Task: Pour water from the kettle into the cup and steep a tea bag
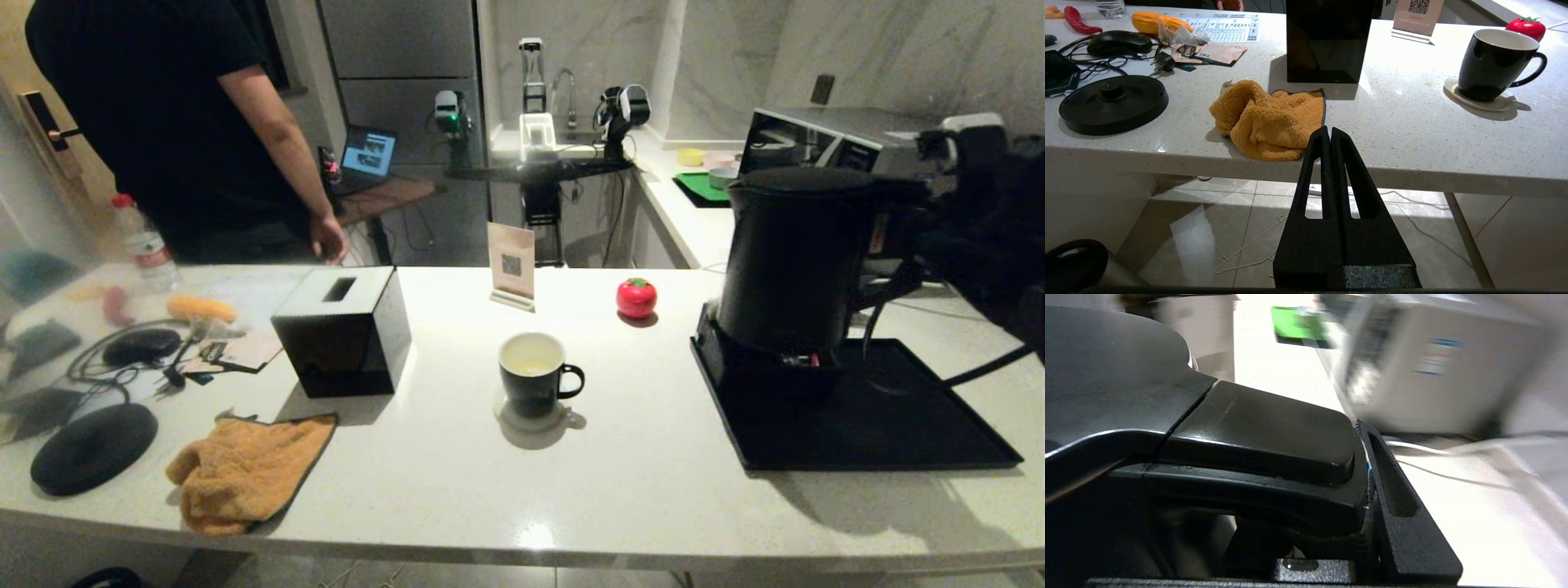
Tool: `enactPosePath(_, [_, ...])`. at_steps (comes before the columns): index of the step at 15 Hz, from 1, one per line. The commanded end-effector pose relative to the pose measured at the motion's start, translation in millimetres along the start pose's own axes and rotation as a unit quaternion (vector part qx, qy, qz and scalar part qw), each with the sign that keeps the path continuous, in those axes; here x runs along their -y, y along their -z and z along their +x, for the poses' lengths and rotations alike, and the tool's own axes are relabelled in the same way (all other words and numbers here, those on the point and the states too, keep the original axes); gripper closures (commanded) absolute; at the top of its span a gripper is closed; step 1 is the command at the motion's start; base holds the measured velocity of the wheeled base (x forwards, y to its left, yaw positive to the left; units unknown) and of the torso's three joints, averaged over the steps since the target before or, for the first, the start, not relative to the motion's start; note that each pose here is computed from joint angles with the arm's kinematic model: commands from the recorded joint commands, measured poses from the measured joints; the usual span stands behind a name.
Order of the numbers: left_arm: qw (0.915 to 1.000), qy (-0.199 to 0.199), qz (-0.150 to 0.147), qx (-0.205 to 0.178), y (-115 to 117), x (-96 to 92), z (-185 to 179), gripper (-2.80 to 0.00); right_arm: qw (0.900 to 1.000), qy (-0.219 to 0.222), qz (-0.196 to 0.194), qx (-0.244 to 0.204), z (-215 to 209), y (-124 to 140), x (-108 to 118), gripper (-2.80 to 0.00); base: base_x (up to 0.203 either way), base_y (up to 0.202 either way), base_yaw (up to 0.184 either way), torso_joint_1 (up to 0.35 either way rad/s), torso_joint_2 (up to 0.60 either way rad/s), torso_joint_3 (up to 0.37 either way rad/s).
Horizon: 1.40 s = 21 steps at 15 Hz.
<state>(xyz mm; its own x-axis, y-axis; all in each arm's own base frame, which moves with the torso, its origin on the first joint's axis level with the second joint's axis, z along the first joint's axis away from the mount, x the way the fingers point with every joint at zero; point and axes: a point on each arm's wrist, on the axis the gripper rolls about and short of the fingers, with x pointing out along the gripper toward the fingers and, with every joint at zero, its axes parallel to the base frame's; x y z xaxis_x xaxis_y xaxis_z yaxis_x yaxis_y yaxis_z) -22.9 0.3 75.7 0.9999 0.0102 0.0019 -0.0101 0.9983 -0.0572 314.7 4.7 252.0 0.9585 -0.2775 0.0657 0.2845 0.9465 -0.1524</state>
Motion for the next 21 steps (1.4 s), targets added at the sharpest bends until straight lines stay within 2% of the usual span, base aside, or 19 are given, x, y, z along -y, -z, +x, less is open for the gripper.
enactPosePath(1, [1.0000, 0.000, -0.001, 0.000, 0, 0.0, 0, 0.00, 0.999, 0.049, 0.001, 0.003, -2, -5, 33, 0.00, 0.000, 0.000, 0.000, 0.000, 0.00, 0.000])
enactPosePath(6, [1.0000, 0.000, -0.001, 0.000, 0, 0.0, 0, 0.00, 0.990, 0.141, -0.003, -0.018, -1, 4, 92, 0.00, 0.000, 0.000, 0.000, 0.000, 0.00, 0.000])
enactPosePath(10, [1.0000, 0.000, -0.001, 0.000, 0, 0.0, 0, 0.00, 0.979, 0.200, 0.020, -0.038, -4, 19, 128, 0.00, 0.000, 0.000, 0.000, 0.000, 0.00, 0.000])
enactPosePath(15, [1.0000, 0.000, -0.001, 0.001, 0, 0.0, 0, 0.00, 0.973, 0.213, 0.034, -0.075, -8, 50, 138, 0.00, 0.000, 0.000, 0.000, 0.000, 0.00, 0.000])
enactPosePath(21, [1.0000, 0.000, -0.001, 0.000, 0, 0.0, 0, 0.00, 0.972, 0.218, 0.044, -0.074, 9, 79, 139, 0.00, 0.000, 0.000, 0.000, 0.000, 0.00, 0.000])
